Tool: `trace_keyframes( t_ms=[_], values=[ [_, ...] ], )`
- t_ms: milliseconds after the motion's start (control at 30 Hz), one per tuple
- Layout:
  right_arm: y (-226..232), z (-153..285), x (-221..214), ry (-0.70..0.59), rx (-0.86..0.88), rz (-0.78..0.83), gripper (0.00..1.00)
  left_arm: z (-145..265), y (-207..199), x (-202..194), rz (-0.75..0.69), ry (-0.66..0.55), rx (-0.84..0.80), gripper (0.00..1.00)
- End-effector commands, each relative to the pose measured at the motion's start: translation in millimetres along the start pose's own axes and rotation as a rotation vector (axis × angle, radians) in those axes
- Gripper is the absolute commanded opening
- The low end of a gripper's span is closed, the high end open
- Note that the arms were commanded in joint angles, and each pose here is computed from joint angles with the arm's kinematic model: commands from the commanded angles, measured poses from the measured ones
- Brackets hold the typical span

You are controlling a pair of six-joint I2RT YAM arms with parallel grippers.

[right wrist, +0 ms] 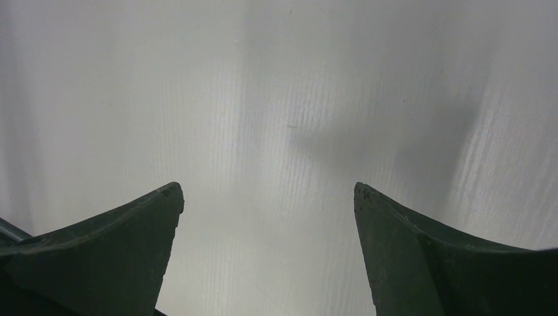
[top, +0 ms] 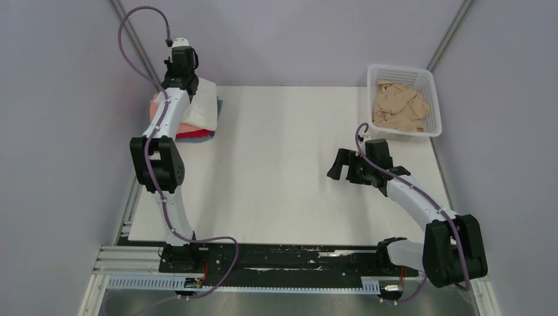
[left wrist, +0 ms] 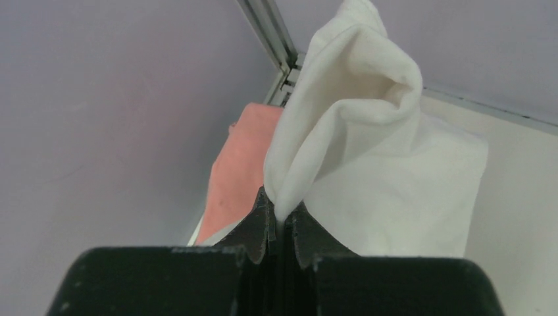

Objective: Fold and stack the t-shirts
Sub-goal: Put the neatly folded tshirt into the corner of the board with the left arm

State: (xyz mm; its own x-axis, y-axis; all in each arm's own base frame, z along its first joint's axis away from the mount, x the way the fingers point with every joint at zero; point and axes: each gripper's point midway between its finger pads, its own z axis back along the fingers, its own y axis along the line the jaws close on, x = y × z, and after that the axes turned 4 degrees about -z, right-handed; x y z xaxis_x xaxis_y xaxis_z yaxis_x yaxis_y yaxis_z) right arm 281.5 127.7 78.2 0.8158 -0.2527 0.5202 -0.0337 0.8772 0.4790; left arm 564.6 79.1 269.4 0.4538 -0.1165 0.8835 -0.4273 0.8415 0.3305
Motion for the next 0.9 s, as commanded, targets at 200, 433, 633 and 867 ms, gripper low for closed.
trace_keyframes(
  t_ms=[200,433,633,867],
  values=[
    [-1.9,-3.2,13.7,-0.039,-0.02,0.014,1.0,-60.1,30.8,-42.9,0.06,0.098,0.055,0.0],
    [-3.1,-5.4,13.6,-0.033,-0.026,0.011,1.0,-68.3,46.4,-66.9,0.087,0.159,0.088,0.02],
    [-1.1,1.2,18.0,-0.056,-0.028,0.013,1.0,-53.0,57.3,-57.5,0.144,0.191,0.083,0.99],
    [5.9,27.3,31.6,-0.154,-0.028,0.023,1.0,8.8,54.2,-11.3,0.359,0.112,-0.09,1.0]
  ],
)
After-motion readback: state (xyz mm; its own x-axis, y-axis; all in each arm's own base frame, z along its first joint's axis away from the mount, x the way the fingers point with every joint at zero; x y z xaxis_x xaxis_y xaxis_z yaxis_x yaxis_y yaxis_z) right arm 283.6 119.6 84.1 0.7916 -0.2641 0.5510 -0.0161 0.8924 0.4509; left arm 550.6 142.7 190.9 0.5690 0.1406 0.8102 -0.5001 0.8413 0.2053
